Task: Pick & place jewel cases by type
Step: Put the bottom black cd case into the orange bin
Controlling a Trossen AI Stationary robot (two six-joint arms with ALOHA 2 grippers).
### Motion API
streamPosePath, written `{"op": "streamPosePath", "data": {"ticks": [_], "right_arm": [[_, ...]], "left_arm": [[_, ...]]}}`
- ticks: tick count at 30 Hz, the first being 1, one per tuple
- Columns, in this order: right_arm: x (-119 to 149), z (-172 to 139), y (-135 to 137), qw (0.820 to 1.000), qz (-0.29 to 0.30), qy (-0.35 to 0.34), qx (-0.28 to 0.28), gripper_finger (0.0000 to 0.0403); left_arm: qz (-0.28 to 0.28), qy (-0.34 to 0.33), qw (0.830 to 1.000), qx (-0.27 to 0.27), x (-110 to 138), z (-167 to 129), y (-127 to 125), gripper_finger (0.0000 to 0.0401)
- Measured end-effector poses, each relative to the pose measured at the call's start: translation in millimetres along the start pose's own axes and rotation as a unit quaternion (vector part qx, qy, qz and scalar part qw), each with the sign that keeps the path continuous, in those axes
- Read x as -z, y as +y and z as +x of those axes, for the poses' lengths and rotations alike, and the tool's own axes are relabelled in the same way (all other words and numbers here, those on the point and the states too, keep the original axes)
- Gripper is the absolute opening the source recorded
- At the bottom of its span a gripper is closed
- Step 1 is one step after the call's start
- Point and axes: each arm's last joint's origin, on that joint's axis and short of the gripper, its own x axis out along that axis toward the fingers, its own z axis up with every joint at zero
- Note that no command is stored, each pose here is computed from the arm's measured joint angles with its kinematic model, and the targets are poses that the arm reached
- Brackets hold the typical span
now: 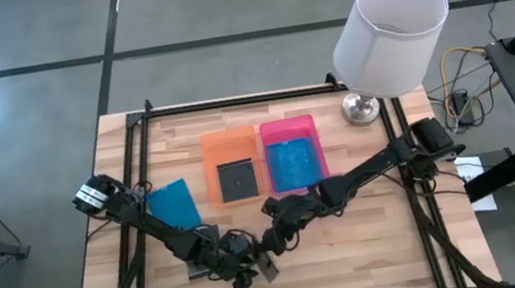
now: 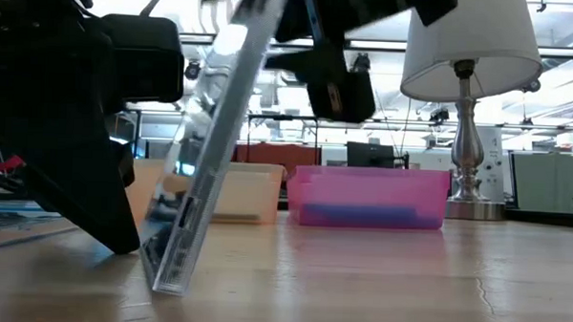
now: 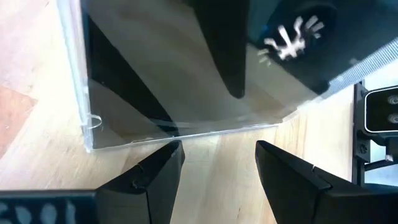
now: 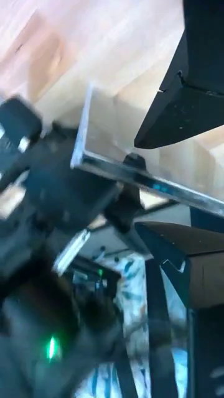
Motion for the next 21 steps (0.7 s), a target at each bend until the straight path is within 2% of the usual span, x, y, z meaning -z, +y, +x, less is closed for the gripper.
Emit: {"op": "streamPosePath", "data": {"ticks": [7, 15, 21], "right_arm": [[4.2, 5.4, -7.5, 0.999, 0.029, 0.009, 0.024, 0.0199], [9.6, 1.1, -19.6, 0.991, 0.053, 0.041, 0.118, 0.0189], [15.1, 1.4, -16.3, 0.99, 0.06, 0.061, 0.109, 0.015]], "left_arm": [[-0.001, 0.003, 1.0, 0.001, 0.7, 0.0, 0.0, 0.0195], [-0.007, 0.005, 1.0, 0.004, 1.1, -0.1, -0.1, 0.0195], [-0.007, 0.001, 1.0, 0.007, 1.0, -0.1, -0.7, 0.0195]]}}
